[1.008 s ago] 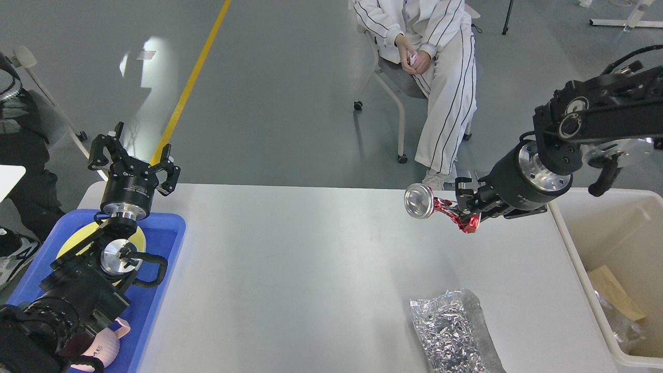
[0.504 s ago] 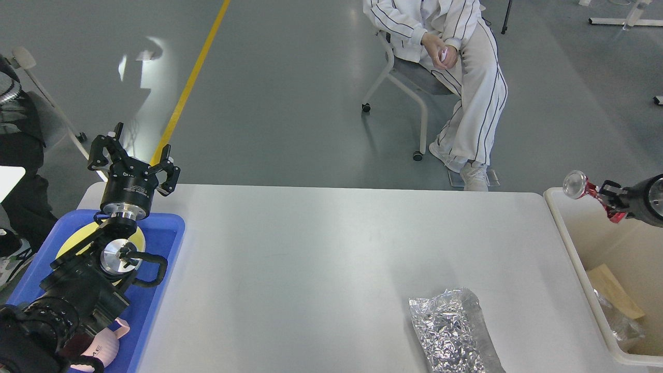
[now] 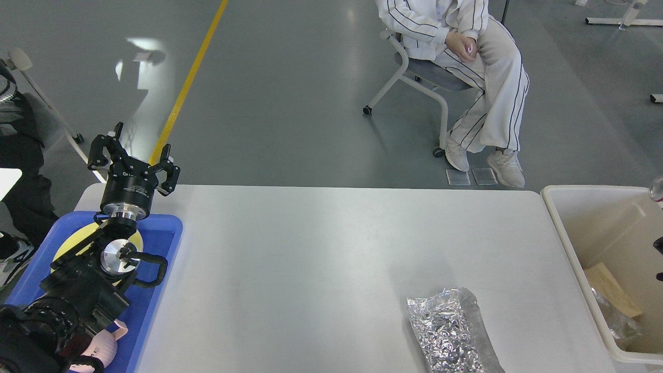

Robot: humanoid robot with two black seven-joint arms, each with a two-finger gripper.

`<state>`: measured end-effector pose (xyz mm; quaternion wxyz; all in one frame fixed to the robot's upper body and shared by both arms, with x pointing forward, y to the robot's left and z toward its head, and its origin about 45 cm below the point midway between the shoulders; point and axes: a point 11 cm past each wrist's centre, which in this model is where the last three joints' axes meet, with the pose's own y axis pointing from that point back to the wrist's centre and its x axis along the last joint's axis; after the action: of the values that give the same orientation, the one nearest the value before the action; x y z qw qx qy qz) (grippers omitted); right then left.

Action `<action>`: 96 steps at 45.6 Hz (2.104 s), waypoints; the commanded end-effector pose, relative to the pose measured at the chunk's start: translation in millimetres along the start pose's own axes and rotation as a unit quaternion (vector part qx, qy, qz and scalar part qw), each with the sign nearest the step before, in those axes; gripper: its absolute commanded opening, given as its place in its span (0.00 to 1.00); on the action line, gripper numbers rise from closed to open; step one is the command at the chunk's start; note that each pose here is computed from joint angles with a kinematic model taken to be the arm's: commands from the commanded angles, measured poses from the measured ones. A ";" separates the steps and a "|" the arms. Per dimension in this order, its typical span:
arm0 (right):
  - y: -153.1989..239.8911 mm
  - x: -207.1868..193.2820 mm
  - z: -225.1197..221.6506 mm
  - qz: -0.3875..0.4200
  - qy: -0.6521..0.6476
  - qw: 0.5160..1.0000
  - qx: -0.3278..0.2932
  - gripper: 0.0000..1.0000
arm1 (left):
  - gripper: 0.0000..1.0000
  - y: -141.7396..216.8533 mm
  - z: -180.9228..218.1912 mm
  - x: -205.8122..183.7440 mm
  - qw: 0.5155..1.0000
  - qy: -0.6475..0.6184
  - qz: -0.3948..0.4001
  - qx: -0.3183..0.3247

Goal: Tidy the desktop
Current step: 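Lift the red can and drop it into the white bin, then swing the right gripper out of the bin toward the silver foil bag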

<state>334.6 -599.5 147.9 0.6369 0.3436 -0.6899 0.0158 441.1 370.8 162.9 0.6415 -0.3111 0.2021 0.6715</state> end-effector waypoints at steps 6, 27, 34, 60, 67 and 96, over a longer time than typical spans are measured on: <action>0.4 -10.8 14.3 0.015 -0.004 1.000 -0.013 0.00 | 0.97 0.0 0.0 0.0 1.000 0.000 0.000 0.000; 6.9 -43.6 13.2 -0.017 0.007 1.000 -0.011 1.00 | 0.97 0.0 0.0 0.0 1.000 0.000 0.000 0.000; 8.3 -47.7 9.7 -0.020 0.007 1.000 -0.008 1.00 | 0.97 0.0 0.0 0.0 1.000 0.000 0.000 0.000; 66.0 -1.6 -105.0 -0.196 -0.004 0.974 0.111 1.00 | 0.97 0.0 0.0 -0.1 1.000 0.000 -0.001 0.000; 121.5 -7.2 -134.6 -0.283 0.088 0.942 0.160 1.00 | 0.97 0.0 0.0 -0.1 1.000 0.000 -0.001 0.000; 295.9 -34.2 -204.5 -0.392 0.325 0.815 0.275 1.00 | 0.97 0.1 -0.2 -0.2 1.000 0.000 -0.001 0.001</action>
<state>365.2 -270.8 282.1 0.6534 0.7203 -0.2238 0.0644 441.1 370.5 162.9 0.6419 -0.3114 0.2022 0.6708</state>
